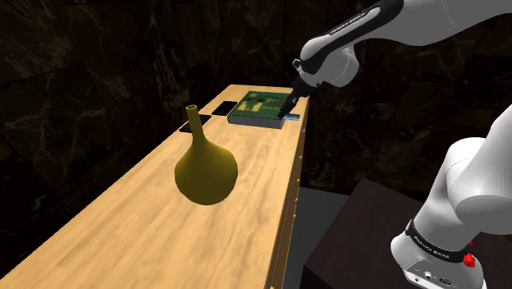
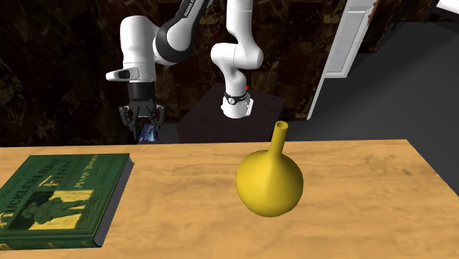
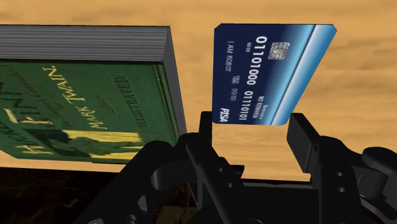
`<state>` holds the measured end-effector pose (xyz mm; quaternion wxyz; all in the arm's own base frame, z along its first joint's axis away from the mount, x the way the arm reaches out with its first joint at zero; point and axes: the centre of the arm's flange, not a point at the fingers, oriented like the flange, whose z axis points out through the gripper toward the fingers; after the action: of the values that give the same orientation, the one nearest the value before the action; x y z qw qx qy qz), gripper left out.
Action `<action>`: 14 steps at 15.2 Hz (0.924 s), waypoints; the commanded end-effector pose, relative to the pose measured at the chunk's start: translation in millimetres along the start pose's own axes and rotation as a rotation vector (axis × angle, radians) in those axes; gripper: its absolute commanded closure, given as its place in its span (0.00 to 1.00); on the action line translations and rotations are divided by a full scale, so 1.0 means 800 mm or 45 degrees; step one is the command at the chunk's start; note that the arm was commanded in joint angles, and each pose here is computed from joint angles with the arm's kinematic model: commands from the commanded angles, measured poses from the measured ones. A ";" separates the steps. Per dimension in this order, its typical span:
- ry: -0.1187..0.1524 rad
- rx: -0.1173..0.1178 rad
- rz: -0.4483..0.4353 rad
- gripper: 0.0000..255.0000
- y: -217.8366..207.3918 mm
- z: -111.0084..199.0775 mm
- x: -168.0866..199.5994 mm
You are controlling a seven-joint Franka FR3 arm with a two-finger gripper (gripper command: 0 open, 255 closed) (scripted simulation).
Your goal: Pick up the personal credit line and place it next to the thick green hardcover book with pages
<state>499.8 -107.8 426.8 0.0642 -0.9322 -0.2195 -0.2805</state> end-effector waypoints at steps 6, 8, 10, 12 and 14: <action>0.000 0.000 -0.001 1.00 0.002 0.039 -0.025; 0.000 0.000 -0.001 1.00 0.002 0.050 -0.032; 0.000 0.000 -0.001 1.00 0.002 0.061 -0.040; 0.000 0.000 -0.001 1.00 0.002 0.072 -0.047; 0.000 0.000 -0.001 1.00 0.002 0.083 -0.054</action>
<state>502.4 -109.5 353.1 0.0642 -0.9322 -0.2198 -0.2804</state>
